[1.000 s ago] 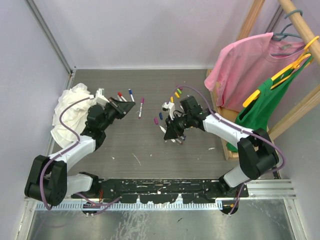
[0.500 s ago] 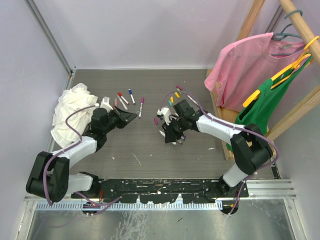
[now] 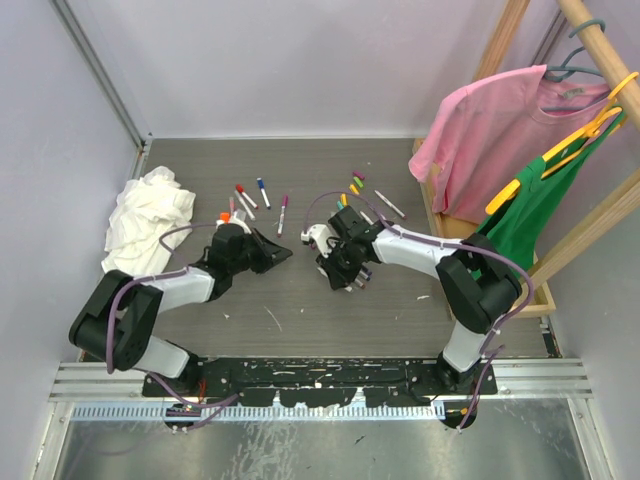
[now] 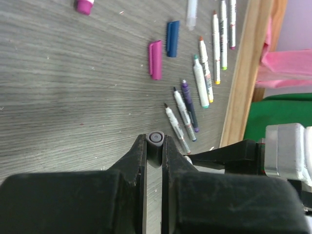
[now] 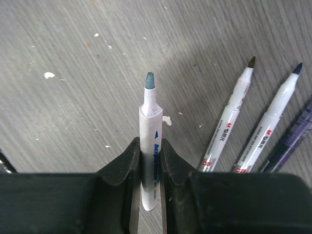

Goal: Open the pen caps
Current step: Place the pen at the center of the board, then place the pen cap at the center of the board, then pick up the pen from the center of the board.

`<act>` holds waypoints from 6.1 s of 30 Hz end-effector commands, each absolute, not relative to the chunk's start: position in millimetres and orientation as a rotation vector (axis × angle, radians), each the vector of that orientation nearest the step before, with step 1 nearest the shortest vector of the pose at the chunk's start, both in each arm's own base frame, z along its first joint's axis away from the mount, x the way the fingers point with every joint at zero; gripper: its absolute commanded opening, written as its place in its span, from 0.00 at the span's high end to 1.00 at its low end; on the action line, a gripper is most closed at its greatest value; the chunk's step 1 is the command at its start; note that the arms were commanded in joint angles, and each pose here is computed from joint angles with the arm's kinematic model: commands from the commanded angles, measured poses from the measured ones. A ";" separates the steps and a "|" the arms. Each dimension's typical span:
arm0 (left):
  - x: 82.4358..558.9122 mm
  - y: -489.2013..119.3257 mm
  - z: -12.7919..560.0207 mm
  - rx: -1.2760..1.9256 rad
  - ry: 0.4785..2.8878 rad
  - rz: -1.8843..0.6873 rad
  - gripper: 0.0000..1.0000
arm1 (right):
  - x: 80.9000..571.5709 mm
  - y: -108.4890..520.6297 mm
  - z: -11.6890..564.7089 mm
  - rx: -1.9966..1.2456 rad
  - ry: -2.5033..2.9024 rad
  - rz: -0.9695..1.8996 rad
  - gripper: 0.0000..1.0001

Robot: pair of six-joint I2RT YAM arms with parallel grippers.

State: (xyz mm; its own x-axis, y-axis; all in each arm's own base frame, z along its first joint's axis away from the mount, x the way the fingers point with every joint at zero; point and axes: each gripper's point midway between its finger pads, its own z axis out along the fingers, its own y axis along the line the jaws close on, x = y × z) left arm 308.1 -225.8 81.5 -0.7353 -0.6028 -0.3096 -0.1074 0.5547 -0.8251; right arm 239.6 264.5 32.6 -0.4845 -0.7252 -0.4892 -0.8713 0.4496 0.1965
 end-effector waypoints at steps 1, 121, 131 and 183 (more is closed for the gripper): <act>321.9 -232.1 81.7 -0.601 2.202 -1.063 1.00 | 258.1 262.5 35.6 -1.371 2.361 0.467 0.89; 407.2 -24.7 32.7 -0.305 2.681 -0.039 0.52 | 275.1 241.9 132.9 -1.215 2.134 0.740 0.66; 404.3 -23.3 25.1 -0.319 2.701 -0.032 0.71 | 272.9 243.3 136.0 -1.218 2.124 0.758 0.66; 252.6 -285.3 244.1 -0.424 1.520 -1.086 1.00 | 239.0 252.6 216.4 -1.041 1.477 1.141 0.38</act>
State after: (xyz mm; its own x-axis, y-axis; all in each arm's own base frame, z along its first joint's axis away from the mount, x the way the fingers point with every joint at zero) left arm 232.9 -287.4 204.7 -0.4159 -0.6289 -0.6569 0.3765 0.5385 -0.7539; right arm 235.0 249.3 202.2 -0.2647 -0.0966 -0.9595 -0.9493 0.2012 0.2417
